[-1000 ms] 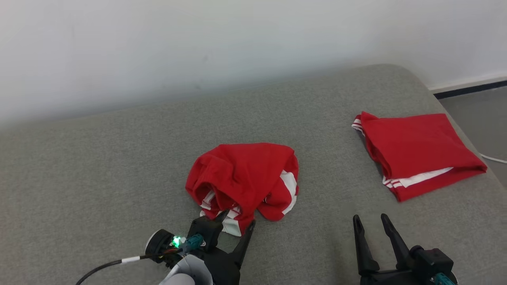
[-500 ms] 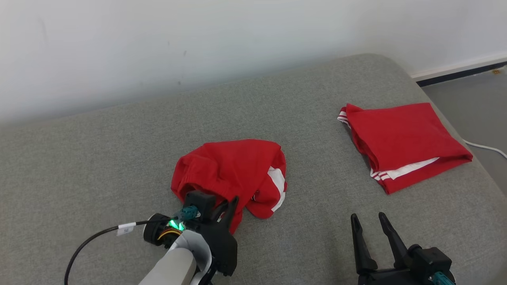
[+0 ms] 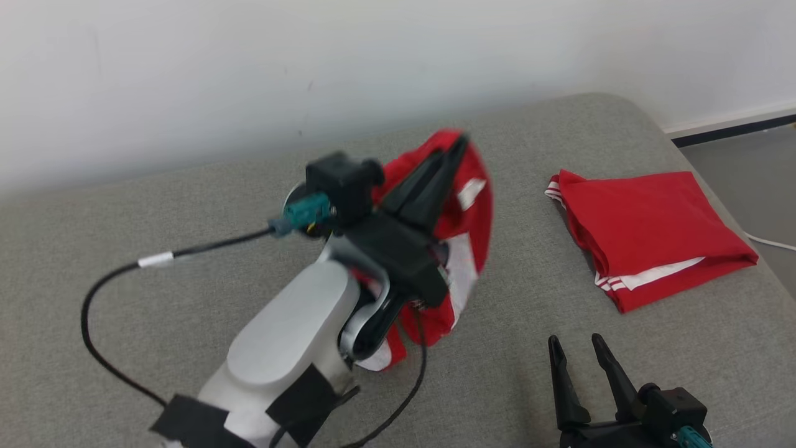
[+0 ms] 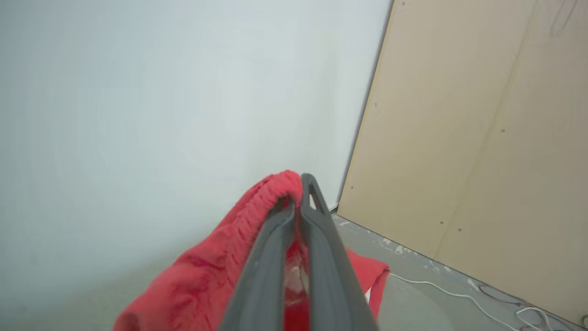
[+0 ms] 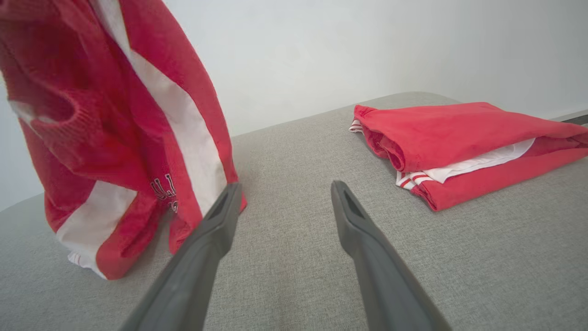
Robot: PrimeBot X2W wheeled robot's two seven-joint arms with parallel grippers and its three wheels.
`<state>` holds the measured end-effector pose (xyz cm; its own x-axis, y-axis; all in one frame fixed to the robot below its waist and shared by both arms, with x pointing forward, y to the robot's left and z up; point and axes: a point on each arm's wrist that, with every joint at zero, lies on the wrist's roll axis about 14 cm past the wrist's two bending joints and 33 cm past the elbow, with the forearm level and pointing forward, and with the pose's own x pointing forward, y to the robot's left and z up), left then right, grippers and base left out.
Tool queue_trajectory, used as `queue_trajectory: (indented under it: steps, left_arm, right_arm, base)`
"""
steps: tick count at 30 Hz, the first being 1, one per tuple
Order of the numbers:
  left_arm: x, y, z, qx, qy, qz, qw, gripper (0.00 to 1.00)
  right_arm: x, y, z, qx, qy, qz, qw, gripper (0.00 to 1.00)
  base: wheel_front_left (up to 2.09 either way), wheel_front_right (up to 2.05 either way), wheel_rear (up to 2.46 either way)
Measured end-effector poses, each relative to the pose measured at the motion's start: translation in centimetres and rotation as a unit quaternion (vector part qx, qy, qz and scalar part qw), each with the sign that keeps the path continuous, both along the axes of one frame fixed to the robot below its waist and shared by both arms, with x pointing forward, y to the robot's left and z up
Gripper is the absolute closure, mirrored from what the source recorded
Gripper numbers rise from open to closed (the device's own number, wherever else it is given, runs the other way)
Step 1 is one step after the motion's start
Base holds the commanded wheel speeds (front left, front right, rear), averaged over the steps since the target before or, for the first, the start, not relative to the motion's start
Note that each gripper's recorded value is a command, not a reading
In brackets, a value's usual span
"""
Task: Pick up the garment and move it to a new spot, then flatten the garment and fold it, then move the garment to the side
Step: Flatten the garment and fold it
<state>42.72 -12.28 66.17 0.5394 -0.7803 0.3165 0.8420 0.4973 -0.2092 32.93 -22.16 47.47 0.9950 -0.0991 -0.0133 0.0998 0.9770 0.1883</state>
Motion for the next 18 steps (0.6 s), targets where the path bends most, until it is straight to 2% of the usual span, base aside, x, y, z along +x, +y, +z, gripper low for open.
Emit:
queue_trajectory:
  steps: [5,8,11,14,18]
  left_arm:
    - [-2.4,-0.2,8.3,-0.115,-0.046,-0.028,0.992,1.00]
    - [-3.4,0.6,11.3,-0.178,-0.031,-0.031,0.983,1.00]
    - [-2.7,1.0,10.2,-0.168,-0.004,0.003,0.986,1.00]
    - [-0.3,2.8,6.2,-0.130,0.044,0.067,0.988,1.00]
    - [2.1,7.1,-2.1,-0.075,0.146,0.151,0.975,1.00]
  right_arm:
    - [-0.1,0.1,0.2,0.003,-0.003,0.002,1.000,0.00]
    - [0.0,0.3,0.2,0.004,-0.005,0.005,1.000,0.00]
    - [0.2,0.5,0.3,0.005,-0.006,0.007,1.000,0.00]
    - [0.5,0.8,0.2,0.006,-0.005,0.014,1.000,0.00]
    - [1.0,1.6,0.2,0.007,-0.005,0.026,1.000,0.00]
  base:
    - [0.00,0.00,0.00]
    - [0.00,0.00,0.00]
    - [0.00,0.00,0.00]
    - [0.00,0.00,0.00]
    - [0.00,0.00,0.00]
